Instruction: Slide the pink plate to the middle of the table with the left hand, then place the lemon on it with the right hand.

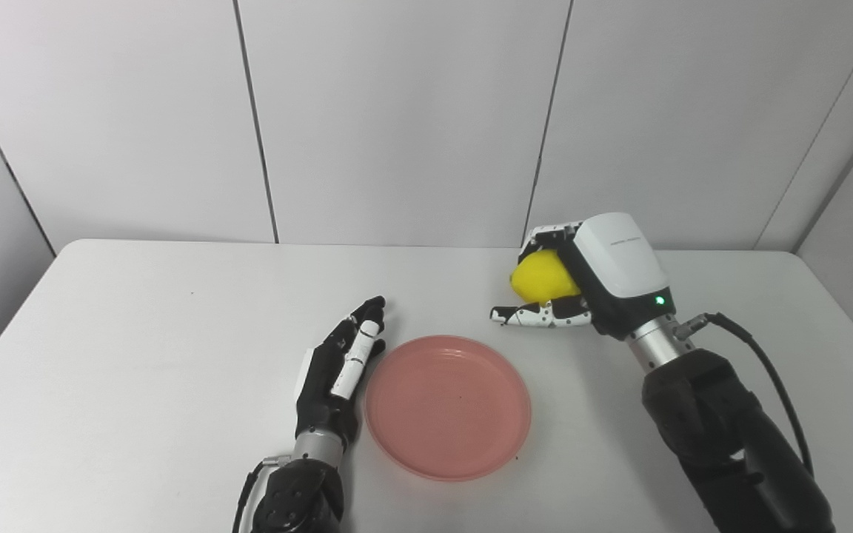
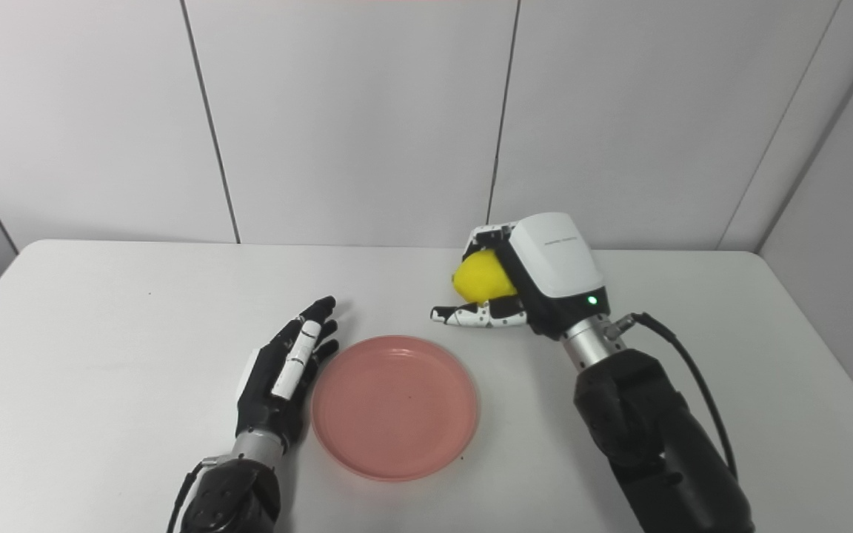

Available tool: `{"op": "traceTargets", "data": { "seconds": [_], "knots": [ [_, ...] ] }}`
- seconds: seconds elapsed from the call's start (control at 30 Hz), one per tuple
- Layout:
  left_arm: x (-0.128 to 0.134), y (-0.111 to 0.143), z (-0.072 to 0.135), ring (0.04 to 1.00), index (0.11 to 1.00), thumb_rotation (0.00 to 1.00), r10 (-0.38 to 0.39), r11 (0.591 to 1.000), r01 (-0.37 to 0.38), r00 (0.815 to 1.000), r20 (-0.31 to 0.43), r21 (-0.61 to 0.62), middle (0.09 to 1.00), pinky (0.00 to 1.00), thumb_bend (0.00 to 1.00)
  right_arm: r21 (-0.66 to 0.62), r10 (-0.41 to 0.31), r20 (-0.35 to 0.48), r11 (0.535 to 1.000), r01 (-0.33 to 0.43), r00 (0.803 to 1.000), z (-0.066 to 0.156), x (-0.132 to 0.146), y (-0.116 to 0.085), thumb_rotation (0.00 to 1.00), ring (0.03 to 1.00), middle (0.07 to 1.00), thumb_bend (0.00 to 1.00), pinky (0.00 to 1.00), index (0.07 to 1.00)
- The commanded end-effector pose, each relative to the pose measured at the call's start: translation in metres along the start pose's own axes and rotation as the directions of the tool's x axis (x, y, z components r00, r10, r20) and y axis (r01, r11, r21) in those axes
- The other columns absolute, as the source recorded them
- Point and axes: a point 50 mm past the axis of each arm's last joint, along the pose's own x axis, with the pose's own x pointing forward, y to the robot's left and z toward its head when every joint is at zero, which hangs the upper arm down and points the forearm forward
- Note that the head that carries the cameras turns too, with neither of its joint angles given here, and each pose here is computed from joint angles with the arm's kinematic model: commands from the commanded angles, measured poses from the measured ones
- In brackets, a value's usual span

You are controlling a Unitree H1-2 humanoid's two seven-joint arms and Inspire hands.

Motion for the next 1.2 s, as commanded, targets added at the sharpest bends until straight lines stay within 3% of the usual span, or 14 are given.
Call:
{"op": "traceTargets", "data": {
  "seconds": [0.0, 0.37, 0.6, 0.87, 1.0, 1.17],
  "knots": [
    [-0.001, -0.011, -0.008, 0.886, 0.744, 0.66, 0.011, 1.000, -0.012, 0.999, -0.039, -0.026, 0.900, 0.89, 0.62, 0.009, -0.070, 0.118, 0.998, 0.069, 0.991, 0.016, 0.018, -0.021, 0.46, 0.199, 0.267, 0.60, 0.15, 0.315],
    [-0.001, -0.010, -0.010, 0.886, 0.745, 0.67, 0.010, 1.000, -0.011, 0.999, -0.035, -0.011, 0.903, 0.93, 0.62, 0.041, 0.021, 0.155, 0.999, -0.028, 0.988, 0.035, 0.016, 0.001, 0.52, 0.261, 0.337, 0.59, 0.20, 0.443],
    [0.000, -0.009, -0.011, 0.887, 0.748, 0.67, 0.012, 1.000, -0.012, 0.999, -0.034, -0.014, 0.906, 0.95, 0.61, 0.039, 0.040, 0.193, 0.998, -0.049, 0.980, 0.043, 0.014, 0.011, 0.53, 0.249, 0.323, 0.59, 0.18, 0.390],
    [-0.001, -0.010, -0.012, 0.902, 0.754, 0.67, 0.007, 1.000, -0.008, 0.999, -0.033, -0.017, 0.917, 0.94, 0.62, 0.038, 0.100, 0.225, 0.993, -0.111, 0.969, 0.054, 0.016, 0.015, 0.59, 0.279, 0.345, 0.58, 0.22, 0.416],
    [0.000, -0.010, -0.014, 0.898, 0.772, 0.70, 0.007, 1.000, -0.007, 1.000, -0.029, -0.008, 0.920, 0.96, 0.63, 0.059, 0.122, 0.235, 0.988, -0.140, 0.964, 0.055, 0.017, 0.018, 0.57, 0.263, 0.339, 0.59, 0.20, 0.413],
    [0.000, -0.010, -0.013, 0.880, 0.760, 0.85, 0.011, 1.000, -0.011, 1.000, -0.009, 0.000, 0.922, 0.90, 0.58, 0.041, 0.187, 0.246, 0.978, -0.203, 0.951, 0.055, 0.016, 0.026, 0.52, 0.265, 0.340, 0.56, 0.20, 0.419]
  ]
}}
